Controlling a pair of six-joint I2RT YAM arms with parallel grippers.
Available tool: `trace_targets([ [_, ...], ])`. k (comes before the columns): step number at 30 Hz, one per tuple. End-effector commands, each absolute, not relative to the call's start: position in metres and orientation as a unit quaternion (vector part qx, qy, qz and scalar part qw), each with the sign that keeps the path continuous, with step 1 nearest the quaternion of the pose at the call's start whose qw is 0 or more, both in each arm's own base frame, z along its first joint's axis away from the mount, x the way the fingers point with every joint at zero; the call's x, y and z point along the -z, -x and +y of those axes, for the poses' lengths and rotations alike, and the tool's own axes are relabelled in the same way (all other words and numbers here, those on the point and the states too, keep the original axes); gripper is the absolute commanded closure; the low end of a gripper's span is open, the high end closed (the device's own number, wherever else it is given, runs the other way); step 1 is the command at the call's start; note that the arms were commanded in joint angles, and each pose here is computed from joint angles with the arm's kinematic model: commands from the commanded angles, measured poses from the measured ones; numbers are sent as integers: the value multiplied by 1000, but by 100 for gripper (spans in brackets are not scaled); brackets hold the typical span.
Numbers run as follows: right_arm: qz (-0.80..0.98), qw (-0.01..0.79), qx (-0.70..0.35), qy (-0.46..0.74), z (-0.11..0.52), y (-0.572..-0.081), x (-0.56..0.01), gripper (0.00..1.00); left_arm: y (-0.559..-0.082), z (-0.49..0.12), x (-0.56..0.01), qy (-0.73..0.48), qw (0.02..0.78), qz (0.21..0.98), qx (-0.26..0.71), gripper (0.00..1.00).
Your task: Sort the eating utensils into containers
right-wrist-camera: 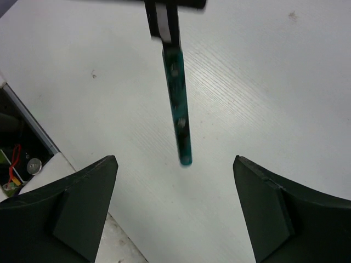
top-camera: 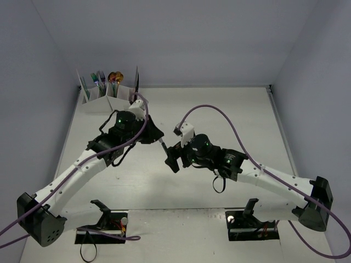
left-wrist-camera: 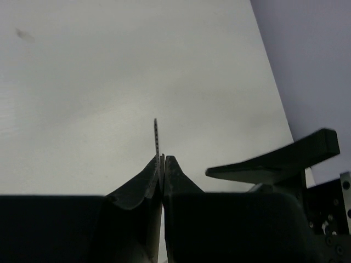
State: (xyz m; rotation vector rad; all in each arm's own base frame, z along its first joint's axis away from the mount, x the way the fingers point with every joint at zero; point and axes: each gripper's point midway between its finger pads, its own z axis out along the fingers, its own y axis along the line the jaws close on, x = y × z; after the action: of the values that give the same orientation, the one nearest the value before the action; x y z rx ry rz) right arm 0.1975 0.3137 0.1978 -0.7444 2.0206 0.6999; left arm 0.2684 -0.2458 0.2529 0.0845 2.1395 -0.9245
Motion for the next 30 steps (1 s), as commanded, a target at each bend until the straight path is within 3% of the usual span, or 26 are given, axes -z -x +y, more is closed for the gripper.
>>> trace_targets([
  [1, 795, 481, -269, 253, 299, -210, -220, 15, -324, -199, -307, -25, 502, 825, 259, 100],
  [6, 796, 509, -245, 219, 275, -221, -225, 13, -398, -137, -329, 23, 551, 820, 154, 100],
  [14, 811, 502, -214, 212, 256, -234, -205, 12, -505, -89, -367, 24, 614, 787, 57, 100],
  [20, 827, 463, -233, 216, 257, -239, -186, 11, -581, -74, -338, 0, 604, 797, 7, 100],
  [24, 837, 448, -228, 217, 255, -238, -172, 11, -610, -76, -338, -12, 612, 791, -2, 100],
  [30, 844, 441, -214, 218, 249, -241, -161, 11, -639, -83, -286, -25, 579, 815, -4, 100],
])
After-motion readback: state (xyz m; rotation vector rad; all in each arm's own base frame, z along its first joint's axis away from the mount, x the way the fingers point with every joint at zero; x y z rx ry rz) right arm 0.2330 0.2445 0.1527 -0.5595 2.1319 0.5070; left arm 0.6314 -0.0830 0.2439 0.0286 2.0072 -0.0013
